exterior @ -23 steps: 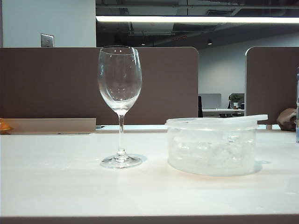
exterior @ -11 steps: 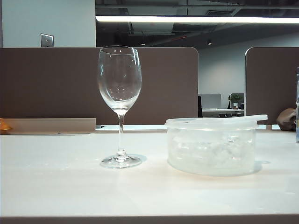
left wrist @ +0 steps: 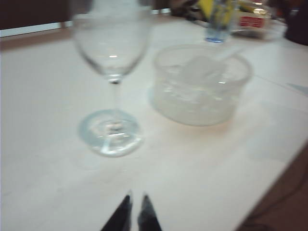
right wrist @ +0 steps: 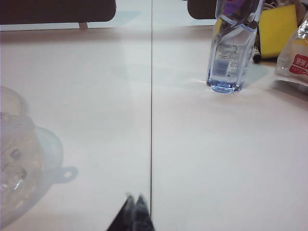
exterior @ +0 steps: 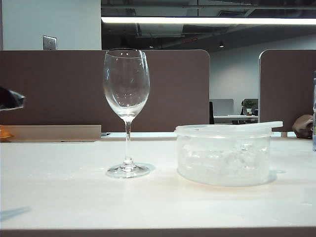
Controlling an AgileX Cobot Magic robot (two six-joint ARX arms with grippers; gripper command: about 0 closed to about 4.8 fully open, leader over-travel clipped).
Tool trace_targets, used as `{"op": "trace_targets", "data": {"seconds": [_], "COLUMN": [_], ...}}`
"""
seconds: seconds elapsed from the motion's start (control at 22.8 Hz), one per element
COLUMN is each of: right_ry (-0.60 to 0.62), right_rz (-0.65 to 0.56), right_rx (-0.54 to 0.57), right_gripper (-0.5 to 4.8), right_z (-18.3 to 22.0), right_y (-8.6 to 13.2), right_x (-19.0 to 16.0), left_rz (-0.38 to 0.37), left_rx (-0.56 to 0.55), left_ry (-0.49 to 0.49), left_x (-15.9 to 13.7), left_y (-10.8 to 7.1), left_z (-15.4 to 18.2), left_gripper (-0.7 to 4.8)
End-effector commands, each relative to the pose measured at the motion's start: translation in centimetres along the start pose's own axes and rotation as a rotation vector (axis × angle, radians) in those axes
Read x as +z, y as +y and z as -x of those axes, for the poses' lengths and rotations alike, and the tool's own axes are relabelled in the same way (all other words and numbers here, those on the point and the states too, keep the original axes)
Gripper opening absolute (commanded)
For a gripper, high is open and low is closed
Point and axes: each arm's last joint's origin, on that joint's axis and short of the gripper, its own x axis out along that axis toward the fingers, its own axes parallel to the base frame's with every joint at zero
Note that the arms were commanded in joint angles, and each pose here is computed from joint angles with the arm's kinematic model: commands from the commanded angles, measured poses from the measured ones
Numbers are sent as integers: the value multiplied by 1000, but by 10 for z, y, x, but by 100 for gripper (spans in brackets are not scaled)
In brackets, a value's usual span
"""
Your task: Pick up an ice shovel filled with ice cubes and pour the ice from the shovel into the glass.
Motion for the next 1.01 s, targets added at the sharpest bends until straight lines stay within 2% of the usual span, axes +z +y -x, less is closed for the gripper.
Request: {"op": "trace_targets", "data": {"seconds": [0.04, 0.22, 0.31, 0.39, 0.53, 0.66, 0.75, 0.83, 0.92, 1.01], "right_ry": [-2, 15, -23, -88, -173, -177, -104, -48, 64, 162], "right_rz": [-42, -296, -359, -352, -354, -351, -355, -359, -360, -404], "right_rx": [28, 184, 266, 273, 192, 223, 285, 285, 281, 344], "right_gripper": [-1, -1, -1, -3, -4, -4, -4, -4, -4, 0], "right_z": [0, 1, 6, 16, 44, 59, 70, 71, 62, 42], "right_y": [1, 5, 8, 8, 5, 6, 9, 10, 11, 15], "right_x": [0, 3, 16, 40, 84, 105, 132, 146, 166, 176], "left_rz": [-10, -14, -14, -14, -14, -14, -14, -14, -14, -14], "left_rx": [-84, -111, -111, -110, -111, -111, -111, -111, -111, -111], "left_ry": [-8, -8, -8, -8, -8, -8, -8, -8, -8, -8], "left_x": [1, 1, 1, 1, 1, 1, 1, 1, 1, 1], "left_y": [-8, -11, -11, -11, -11, -11, -11, -11, -11, -11], "left_z": [0, 0, 0, 0, 0, 0, 0, 0, 0, 0], "left_gripper": [29, 29, 29, 29, 29, 29, 29, 29, 29, 29]}}
